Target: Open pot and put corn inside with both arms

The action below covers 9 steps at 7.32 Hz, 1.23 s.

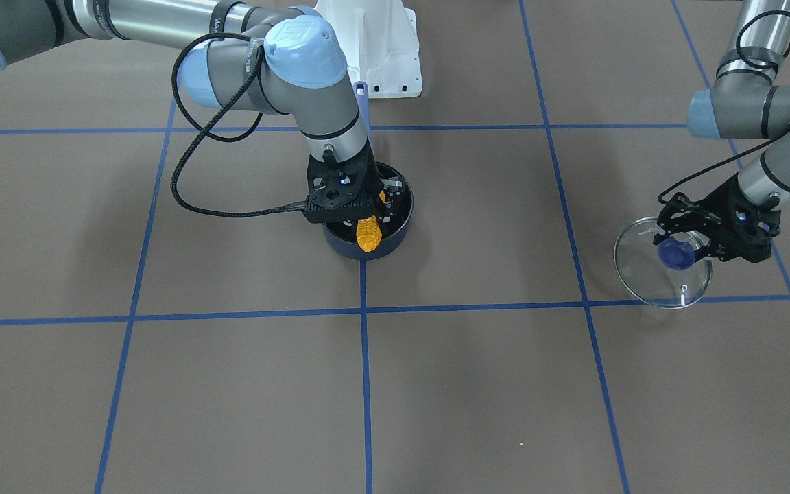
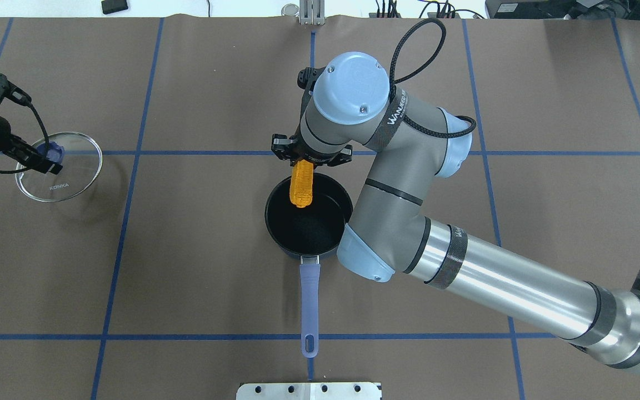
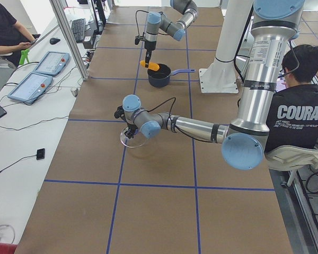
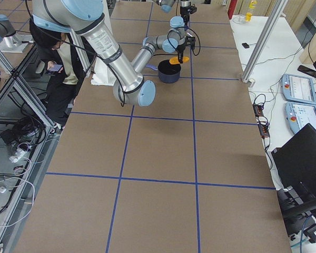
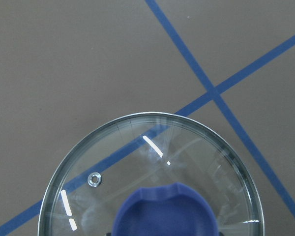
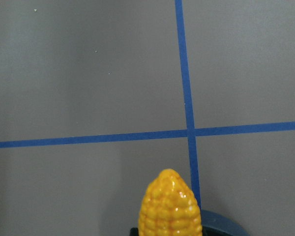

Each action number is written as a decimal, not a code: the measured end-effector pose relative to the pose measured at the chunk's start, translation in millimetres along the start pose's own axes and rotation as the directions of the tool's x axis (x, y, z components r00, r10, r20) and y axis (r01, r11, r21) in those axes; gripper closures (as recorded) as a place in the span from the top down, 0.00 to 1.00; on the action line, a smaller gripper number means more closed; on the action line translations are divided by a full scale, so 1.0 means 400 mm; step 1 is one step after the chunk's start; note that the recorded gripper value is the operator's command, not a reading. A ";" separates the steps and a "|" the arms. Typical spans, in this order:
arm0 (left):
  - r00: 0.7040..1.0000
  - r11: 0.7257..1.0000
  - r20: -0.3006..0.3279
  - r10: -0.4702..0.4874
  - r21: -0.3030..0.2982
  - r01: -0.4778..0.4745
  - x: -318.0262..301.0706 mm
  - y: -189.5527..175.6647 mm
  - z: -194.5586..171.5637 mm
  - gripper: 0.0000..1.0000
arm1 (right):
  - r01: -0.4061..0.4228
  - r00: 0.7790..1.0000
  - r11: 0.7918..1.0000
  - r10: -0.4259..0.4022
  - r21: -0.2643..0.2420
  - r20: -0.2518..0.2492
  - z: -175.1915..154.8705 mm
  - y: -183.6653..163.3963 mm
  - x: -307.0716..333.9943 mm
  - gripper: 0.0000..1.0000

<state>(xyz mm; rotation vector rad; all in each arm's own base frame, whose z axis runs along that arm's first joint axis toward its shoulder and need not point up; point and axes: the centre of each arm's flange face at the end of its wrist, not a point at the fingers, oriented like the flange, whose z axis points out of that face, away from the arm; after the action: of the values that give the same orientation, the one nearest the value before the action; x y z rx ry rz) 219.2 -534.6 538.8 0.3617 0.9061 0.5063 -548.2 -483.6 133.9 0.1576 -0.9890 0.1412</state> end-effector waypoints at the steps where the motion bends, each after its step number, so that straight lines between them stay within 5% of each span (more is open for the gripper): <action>1: 1.000 1.000 0.001 0.005 0.000 -0.005 -0.013 0.008 0.009 0.68 | 0.000 1.000 1.000 0.000 -0.001 -0.002 0.006 0.009 -0.002 0.30; 6: 1.000 1.000 0.002 0.007 0.004 -0.007 -0.048 0.031 0.038 0.69 | 0.007 0.999 1.000 -0.007 -0.004 -0.035 0.057 0.060 0.036 0.32; 9: 1.000 1.000 0.002 0.009 0.008 -0.009 -0.048 0.030 0.036 0.72 | 0.011 0.999 1.000 -0.012 -0.011 -0.045 0.071 0.074 0.060 0.48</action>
<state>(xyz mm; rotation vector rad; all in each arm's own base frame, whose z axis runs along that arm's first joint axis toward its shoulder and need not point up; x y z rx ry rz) 218.0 -536.7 565.5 0.3736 0.9049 0.5108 -563.9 -458.8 171.4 0.1500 -0.9436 0.1285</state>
